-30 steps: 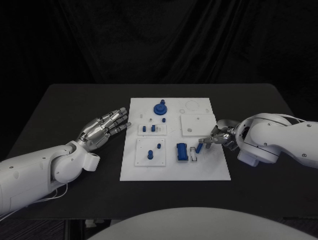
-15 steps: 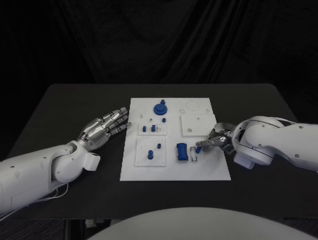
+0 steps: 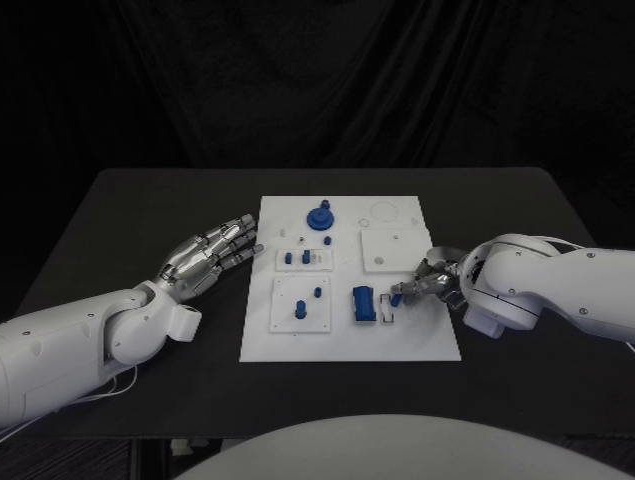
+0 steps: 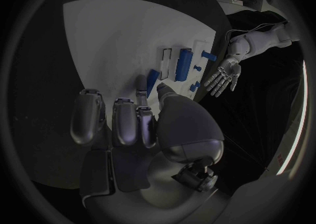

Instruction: Assemble the parts on the task board

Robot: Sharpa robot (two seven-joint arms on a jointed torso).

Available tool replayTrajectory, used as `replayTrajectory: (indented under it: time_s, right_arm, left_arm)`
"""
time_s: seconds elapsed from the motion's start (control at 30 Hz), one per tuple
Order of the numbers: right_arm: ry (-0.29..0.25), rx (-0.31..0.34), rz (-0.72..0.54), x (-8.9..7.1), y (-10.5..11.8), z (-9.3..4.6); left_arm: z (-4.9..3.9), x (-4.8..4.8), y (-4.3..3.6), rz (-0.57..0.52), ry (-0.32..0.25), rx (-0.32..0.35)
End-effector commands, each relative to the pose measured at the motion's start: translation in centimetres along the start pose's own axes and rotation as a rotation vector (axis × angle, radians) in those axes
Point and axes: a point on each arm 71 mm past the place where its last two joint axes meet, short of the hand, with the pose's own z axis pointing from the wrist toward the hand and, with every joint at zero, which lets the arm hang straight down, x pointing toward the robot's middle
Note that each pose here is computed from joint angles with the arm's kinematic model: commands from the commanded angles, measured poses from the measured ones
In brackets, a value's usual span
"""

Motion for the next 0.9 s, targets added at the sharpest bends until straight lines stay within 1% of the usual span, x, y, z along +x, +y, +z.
replayTrajectory:
  time_s: [0.03,0.37,0.9]
  right_arm:
    - [-0.021,0.055,-0.079,0.0,-0.4,0.2]
    - [-0.051,0.039,-0.234,0.0,0.2,0.5]
    - [-0.102,0.014,-0.313,0.0,0.7,0.6]
  left_arm:
    - [0.08,0.13,0.01,-0.009,0.003,0.009]
    - [0.17,0.19,0.09,-0.011,0.006,0.002]
    - [0.25,0.22,0.19,-0.013,0.011,-0.007]
